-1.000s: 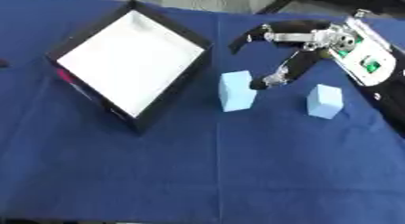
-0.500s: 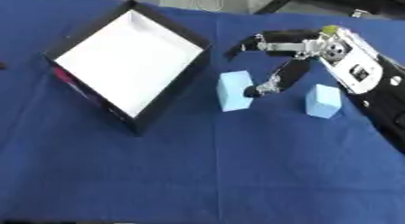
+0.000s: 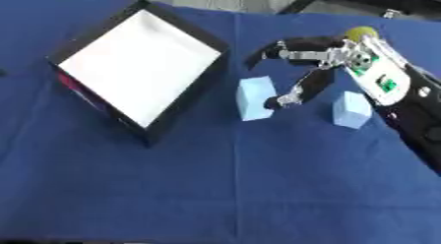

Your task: Pick up objects on the table and place them in the box.

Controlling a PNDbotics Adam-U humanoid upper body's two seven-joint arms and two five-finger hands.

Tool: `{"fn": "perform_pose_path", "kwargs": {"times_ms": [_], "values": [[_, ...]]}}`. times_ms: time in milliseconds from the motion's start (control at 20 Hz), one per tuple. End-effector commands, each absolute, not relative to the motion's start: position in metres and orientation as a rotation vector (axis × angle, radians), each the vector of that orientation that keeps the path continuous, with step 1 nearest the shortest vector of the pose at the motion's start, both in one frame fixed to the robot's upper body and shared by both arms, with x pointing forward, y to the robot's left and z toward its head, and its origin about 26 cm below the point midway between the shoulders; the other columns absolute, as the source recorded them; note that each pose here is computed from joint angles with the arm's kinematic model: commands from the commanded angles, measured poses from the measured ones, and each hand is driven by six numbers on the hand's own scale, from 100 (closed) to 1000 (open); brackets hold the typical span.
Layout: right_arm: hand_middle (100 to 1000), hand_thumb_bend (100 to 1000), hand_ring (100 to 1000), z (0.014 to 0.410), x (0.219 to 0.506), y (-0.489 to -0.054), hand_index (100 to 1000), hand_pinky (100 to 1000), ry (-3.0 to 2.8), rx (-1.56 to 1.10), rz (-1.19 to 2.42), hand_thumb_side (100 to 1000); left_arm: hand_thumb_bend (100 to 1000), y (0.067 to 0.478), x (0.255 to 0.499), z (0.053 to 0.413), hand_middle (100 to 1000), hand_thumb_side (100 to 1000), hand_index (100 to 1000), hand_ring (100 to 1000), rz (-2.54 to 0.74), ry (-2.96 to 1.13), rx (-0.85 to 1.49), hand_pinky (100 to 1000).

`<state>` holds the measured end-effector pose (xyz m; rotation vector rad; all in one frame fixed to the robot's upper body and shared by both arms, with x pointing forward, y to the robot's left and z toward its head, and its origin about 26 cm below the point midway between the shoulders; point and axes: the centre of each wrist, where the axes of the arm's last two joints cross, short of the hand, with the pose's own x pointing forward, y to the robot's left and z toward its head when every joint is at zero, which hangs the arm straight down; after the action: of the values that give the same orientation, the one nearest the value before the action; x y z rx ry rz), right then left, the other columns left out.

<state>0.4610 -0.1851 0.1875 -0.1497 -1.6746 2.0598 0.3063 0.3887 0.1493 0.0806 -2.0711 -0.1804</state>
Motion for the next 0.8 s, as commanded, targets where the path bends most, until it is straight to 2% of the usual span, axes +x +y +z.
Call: {"fn": "perform_pose_path", "kwargs": {"times_ms": [50, 400, 800], "values": [[841, 456, 952, 0.198, 0.464, -0.188, 966, 1000, -1.569, -0.073, 2.424, 627, 100, 0.391, 0.305, 0.161, 748, 651, 696, 796, -0.217, -2.097, 0.104, 562], [842, 456, 952, 0.192, 0.465, -0.189, 967, 1000, -1.547, -0.085, 2.421, 607, 100, 0.391, 0.305, 0.161, 743, 654, 682, 794, -0.214, -2.098, 0.102, 562], [839, 452, 948, 0.185, 0.469, -0.194, 964, 1000, -1.505, -0.141, 2.414, 642, 100, 0.39, 0.305, 0.16, 735, 655, 669, 788, -0.217, -2.099, 0.098, 560]]}}
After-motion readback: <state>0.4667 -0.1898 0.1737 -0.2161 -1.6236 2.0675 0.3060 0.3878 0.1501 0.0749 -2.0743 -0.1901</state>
